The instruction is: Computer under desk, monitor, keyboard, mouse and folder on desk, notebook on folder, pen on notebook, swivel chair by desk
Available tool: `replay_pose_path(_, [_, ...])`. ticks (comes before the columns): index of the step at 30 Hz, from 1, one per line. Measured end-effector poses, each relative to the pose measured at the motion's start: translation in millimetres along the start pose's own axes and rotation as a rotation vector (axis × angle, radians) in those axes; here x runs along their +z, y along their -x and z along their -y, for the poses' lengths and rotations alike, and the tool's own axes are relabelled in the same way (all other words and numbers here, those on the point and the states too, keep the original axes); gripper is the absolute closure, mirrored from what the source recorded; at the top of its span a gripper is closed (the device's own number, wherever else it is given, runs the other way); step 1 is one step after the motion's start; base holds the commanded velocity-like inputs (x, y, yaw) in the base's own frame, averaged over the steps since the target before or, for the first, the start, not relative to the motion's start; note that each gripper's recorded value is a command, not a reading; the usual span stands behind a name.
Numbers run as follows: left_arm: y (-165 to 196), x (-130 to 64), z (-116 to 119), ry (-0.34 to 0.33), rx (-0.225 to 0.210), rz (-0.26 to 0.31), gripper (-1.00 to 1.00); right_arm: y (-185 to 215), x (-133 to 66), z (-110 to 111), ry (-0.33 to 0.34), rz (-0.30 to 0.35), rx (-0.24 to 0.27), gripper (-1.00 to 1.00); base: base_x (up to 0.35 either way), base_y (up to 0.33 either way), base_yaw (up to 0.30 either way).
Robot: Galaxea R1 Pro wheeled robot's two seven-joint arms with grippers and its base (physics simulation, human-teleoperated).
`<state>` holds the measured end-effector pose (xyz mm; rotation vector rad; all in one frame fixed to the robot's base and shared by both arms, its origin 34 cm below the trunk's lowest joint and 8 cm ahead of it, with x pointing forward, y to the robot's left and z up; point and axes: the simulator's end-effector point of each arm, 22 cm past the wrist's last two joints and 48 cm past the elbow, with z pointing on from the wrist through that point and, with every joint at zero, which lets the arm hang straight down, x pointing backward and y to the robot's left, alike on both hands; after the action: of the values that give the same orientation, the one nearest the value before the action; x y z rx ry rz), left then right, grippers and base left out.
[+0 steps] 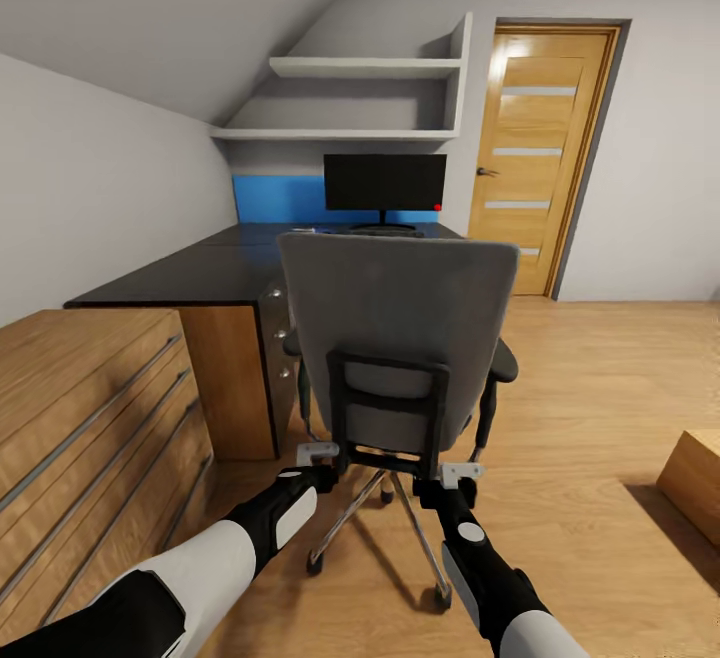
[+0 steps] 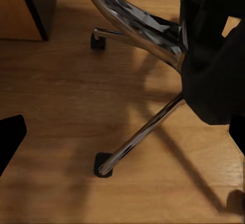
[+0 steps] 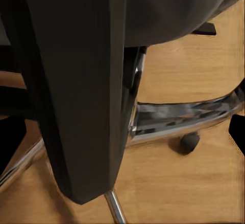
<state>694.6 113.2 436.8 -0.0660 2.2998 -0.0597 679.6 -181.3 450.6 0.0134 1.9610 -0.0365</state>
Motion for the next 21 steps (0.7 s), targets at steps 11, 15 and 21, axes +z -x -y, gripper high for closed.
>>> replay_pose_path(11, [4.9, -5.1, 6.7, -0.006, 0.088, 0.025, -1.0, 7.9, -1.8, 1.7, -0.003, 0.014, 0.0, -1.0, 0.0, 0.0, -0.167])
replay_pose_path(15, [5.6, -5.9, 7.8, -0.007, 0.093, 0.027, -1.0, 9.1, -2.0, 1.9, -0.004, 0.016, 0.0, -1.0, 0.0, 0.0, -0.039])
replay_pose_path(21, [5.8, -6.0, 8.1, -0.008, 0.094, 0.028, -1.0, 9.4, -2.0, 2.6, -0.005, 0.017, -0.001, -1.0, -0.005, -0.001, -0.007])
